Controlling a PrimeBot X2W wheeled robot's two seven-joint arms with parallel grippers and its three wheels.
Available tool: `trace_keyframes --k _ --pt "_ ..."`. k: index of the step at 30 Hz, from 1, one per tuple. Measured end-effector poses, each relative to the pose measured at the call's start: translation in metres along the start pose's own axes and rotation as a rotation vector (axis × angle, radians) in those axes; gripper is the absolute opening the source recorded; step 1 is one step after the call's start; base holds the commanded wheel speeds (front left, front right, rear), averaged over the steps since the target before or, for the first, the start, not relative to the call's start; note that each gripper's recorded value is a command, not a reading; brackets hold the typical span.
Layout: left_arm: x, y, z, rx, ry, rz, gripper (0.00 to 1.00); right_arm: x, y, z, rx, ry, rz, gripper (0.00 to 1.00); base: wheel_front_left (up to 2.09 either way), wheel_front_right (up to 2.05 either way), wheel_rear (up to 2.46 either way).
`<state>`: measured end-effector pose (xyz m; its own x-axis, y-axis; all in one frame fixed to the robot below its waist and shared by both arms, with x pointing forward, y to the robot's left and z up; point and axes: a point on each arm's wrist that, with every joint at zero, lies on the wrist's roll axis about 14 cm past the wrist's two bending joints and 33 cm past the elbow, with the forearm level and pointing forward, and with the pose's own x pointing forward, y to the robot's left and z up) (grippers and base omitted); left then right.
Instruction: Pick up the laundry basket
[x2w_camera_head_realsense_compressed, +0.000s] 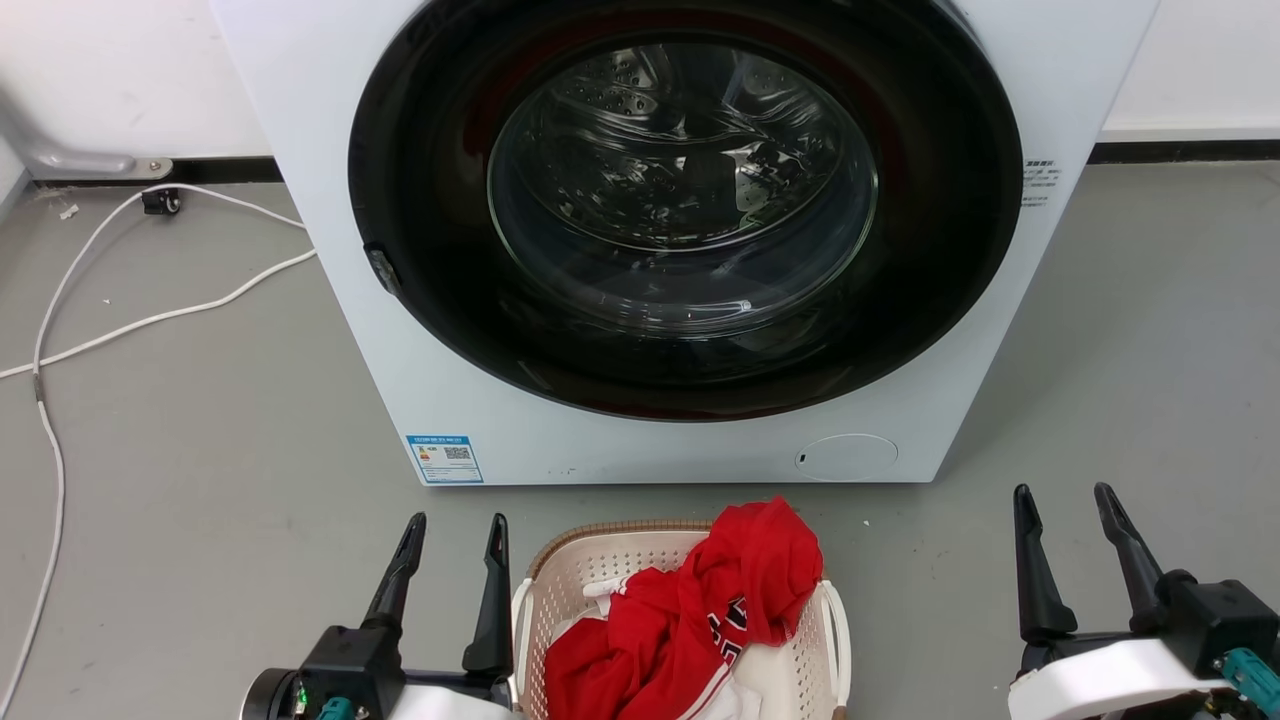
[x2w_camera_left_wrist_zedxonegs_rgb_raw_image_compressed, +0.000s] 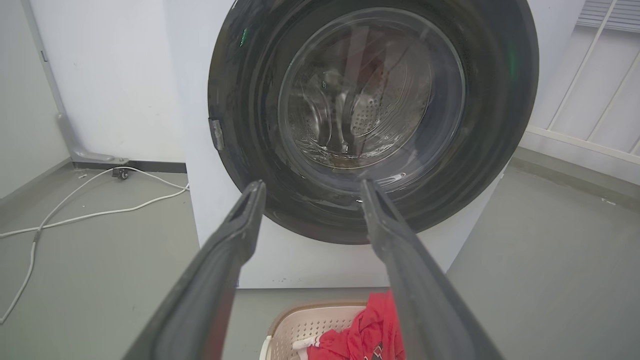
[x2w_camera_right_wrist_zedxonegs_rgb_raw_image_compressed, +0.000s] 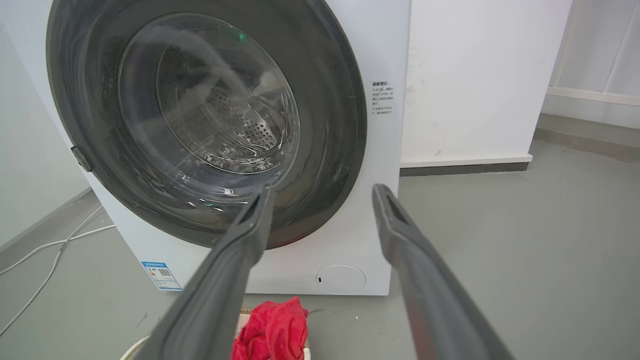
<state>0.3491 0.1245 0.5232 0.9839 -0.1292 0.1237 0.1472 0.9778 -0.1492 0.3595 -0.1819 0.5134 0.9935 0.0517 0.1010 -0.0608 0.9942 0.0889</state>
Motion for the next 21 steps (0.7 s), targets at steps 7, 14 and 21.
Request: trace_keyframes --k 7,14,21 --pt "-0.0033 -0.0032 -0.0077 0.06 0.016 -0.026 1.0 -0.0009 0.0013 -0.002 -0.039 0.003 0.01 1.0 0.0 0.0 0.0" --pt "-0.0036 -0.0054 -0.0089 0.078 0.017 -0.039 1.0 -0.0009 0.0018 -0.0012 -0.05 -0.002 0.013 1.0 0.0 0.0 0.0" --pt "-0.004 -0.006 -0.0098 0.074 0.02 -0.039 1.0 -0.0005 0.0024 -0.0008 -0.048 -0.003 0.014 1.0 0.0 0.0 0.0"
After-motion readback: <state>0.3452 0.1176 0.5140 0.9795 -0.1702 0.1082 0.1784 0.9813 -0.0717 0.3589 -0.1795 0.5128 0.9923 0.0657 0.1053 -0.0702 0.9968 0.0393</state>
